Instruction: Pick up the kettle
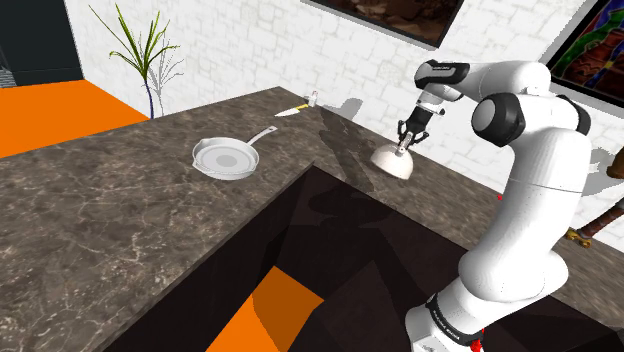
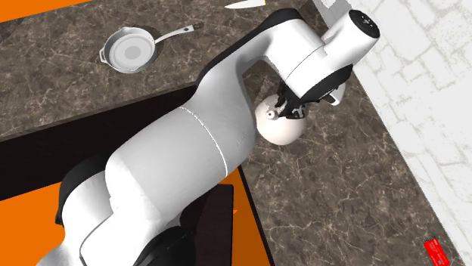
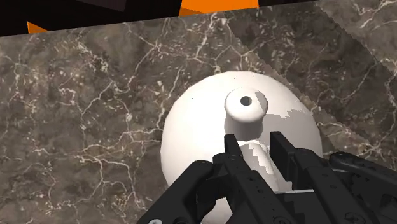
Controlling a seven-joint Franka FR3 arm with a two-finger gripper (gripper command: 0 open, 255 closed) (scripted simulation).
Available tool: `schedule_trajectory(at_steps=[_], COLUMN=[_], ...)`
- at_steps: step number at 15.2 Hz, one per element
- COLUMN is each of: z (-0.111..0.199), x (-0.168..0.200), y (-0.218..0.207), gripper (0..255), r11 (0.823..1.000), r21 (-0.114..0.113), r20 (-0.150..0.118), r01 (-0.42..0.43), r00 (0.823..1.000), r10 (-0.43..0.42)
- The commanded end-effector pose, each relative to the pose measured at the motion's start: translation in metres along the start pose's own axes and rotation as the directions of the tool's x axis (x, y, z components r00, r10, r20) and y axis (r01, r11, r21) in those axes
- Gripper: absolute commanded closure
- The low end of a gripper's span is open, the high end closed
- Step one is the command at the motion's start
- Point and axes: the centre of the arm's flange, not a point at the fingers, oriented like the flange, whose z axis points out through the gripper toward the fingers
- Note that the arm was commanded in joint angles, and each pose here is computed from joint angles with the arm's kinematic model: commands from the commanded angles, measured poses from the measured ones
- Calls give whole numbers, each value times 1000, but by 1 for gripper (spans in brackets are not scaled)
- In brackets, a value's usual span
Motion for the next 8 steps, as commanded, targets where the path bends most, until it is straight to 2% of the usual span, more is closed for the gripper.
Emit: schedule_trajectory(at_steps=[1, 8], z=[-12, -44], x=[-2, -10], y=[1, 1], gripper=[255, 255], r11=[1000, 1000], r21=[1, 1], r20=[-1, -1], r01=[0, 0], r00=[1000, 1000], r10=[0, 0])
